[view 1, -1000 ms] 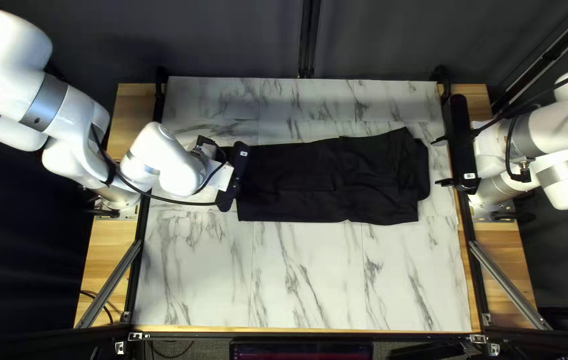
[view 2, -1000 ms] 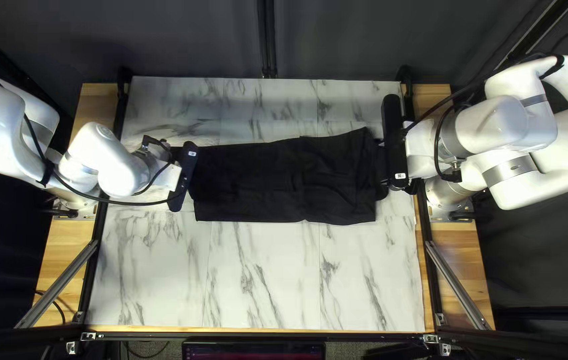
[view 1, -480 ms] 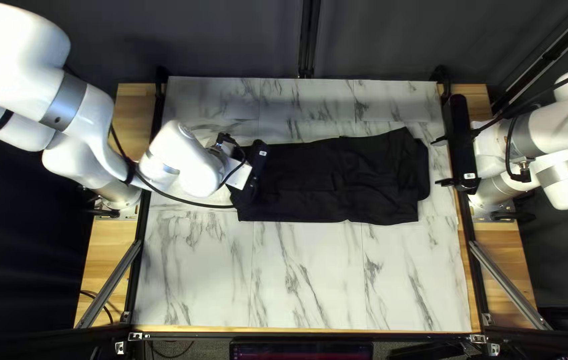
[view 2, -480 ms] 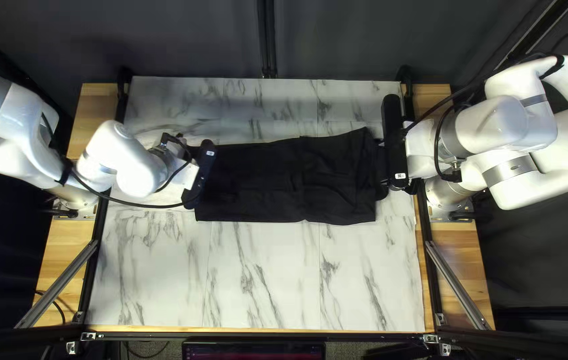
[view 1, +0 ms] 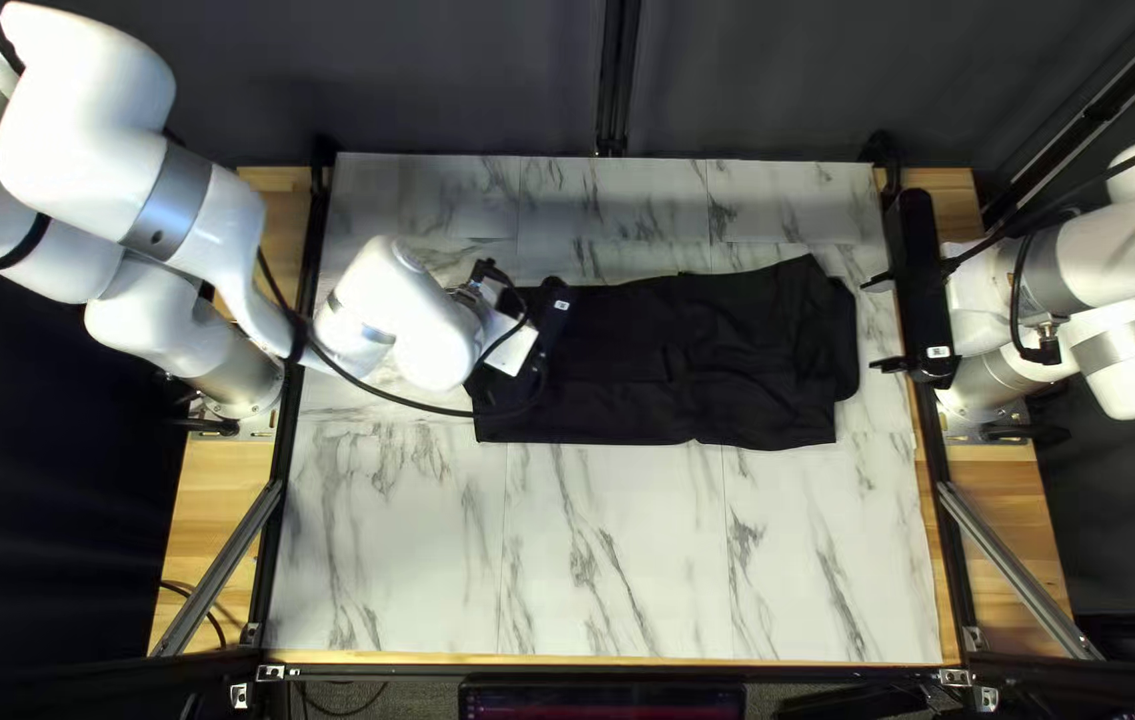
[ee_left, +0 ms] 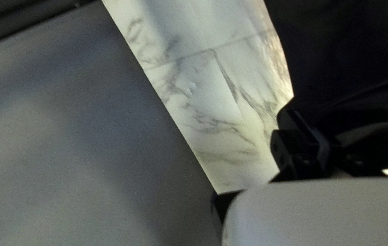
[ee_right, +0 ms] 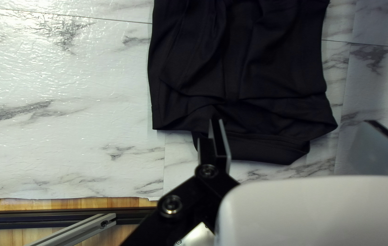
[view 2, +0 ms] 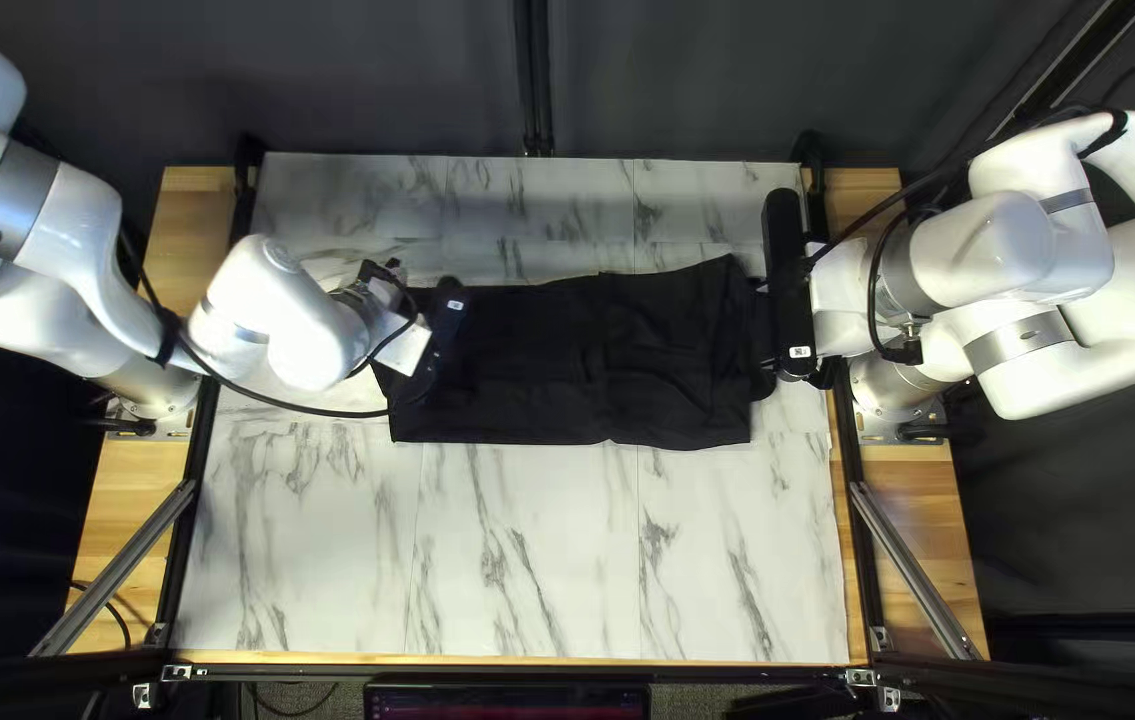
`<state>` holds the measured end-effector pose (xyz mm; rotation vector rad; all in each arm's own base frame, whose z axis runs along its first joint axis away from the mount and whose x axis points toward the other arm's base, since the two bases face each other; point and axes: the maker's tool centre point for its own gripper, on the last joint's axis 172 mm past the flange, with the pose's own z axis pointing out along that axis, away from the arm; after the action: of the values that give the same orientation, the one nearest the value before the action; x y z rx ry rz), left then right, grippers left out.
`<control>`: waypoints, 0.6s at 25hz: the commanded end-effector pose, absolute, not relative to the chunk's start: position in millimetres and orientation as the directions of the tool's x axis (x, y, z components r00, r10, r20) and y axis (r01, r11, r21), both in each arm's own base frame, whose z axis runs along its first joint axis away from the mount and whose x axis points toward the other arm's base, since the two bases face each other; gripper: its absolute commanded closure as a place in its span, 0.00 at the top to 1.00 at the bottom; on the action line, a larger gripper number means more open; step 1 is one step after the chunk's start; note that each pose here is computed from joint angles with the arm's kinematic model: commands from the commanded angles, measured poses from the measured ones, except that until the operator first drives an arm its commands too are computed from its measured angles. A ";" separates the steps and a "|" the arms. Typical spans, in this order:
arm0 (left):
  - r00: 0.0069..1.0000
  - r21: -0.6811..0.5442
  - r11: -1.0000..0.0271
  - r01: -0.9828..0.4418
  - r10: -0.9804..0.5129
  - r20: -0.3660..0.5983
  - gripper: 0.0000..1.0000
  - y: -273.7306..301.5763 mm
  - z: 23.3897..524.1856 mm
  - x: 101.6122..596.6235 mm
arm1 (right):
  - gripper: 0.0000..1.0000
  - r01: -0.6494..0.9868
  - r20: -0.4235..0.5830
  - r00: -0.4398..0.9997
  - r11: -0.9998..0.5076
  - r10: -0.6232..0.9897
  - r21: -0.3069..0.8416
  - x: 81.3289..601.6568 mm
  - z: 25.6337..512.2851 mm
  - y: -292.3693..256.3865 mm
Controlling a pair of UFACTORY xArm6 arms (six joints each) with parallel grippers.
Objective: Fold t-shirt
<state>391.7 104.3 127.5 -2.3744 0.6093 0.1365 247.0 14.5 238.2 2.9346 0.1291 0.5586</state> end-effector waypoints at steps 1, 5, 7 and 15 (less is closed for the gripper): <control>0.874 -0.587 -0.652 -0.479 -0.416 -0.252 0.00 104.5 123.4 412.1 | 1.00 0.056 0.358 0.927 -0.985 0.112 0.164 247.0 238.2 14.5; 0.864 -0.586 -0.642 -0.495 -0.438 -0.249 0.00 99.3 118.1 431.5 | 1.00 0.056 0.358 0.927 -0.985 0.112 0.164 247.0 238.2 14.5; 0.857 -0.585 -0.635 -0.504 -0.454 -0.246 0.00 96.8 115.4 444.5 | 1.00 0.056 0.358 0.927 -0.985 0.112 0.164 247.0 238.2 14.5; 0.831 -0.575 -0.616 -0.538 -0.504 -0.236 0.00 91.6 96.8 489.4 | 1.00 0.056 0.358 0.927 -0.985 0.112 0.164 247.0 238.2 14.5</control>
<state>477.6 93.7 102.4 -2.3528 0.7384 0.0772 247.0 14.5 238.2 2.9346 0.1291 0.5586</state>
